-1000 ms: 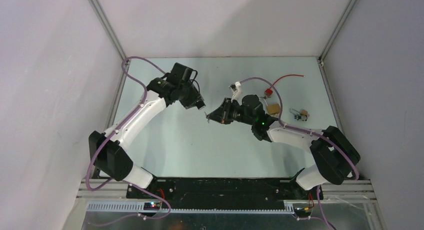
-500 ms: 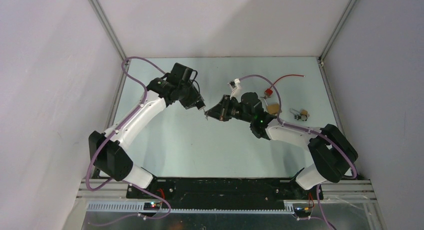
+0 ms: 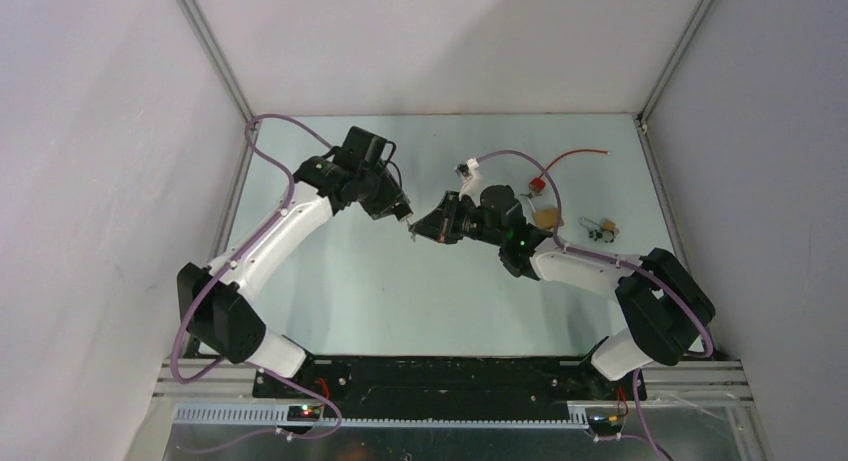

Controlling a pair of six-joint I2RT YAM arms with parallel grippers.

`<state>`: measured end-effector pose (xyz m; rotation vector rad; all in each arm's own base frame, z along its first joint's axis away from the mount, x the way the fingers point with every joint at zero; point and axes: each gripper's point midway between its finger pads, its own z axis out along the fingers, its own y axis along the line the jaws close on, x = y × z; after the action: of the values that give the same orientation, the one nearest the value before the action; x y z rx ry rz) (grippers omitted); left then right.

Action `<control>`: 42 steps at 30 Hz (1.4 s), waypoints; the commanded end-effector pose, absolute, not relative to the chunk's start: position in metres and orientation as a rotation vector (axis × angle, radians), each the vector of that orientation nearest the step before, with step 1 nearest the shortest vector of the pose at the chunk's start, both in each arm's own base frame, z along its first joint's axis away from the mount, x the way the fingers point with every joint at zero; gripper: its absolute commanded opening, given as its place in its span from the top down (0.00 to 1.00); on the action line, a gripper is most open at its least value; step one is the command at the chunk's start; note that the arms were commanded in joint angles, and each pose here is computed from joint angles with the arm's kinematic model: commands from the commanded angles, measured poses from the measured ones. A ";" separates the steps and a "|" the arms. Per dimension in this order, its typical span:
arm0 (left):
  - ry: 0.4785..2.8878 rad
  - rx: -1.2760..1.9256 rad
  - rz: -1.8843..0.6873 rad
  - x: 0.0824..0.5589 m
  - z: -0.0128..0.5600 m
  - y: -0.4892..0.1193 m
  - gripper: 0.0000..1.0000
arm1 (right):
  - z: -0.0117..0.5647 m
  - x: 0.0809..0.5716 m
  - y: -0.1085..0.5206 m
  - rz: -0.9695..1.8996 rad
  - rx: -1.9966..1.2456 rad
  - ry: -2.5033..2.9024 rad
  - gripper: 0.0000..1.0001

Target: Unlock with the key

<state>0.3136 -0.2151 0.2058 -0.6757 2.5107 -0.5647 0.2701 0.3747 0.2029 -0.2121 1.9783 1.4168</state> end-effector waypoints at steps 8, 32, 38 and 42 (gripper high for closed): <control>2.462 -0.639 -0.657 0.305 0.232 -0.220 0.83 | 0.225 0.282 0.377 1.391 -0.197 1.910 1.00; 2.468 -0.613 -0.662 0.301 0.233 -0.219 0.83 | 0.239 0.285 0.364 1.357 -0.203 1.821 1.00; 2.470 -0.616 -0.666 0.300 0.233 -0.220 0.83 | 0.241 0.285 0.363 1.349 -0.216 1.810 1.00; 2.469 -0.615 -0.668 0.300 0.233 -0.220 0.83 | 0.242 0.284 0.363 1.352 -0.233 1.803 1.00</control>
<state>0.3107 -0.2169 0.2186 -0.6581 2.4846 -0.6113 0.2761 0.3677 0.2129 -0.2237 1.9230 1.3613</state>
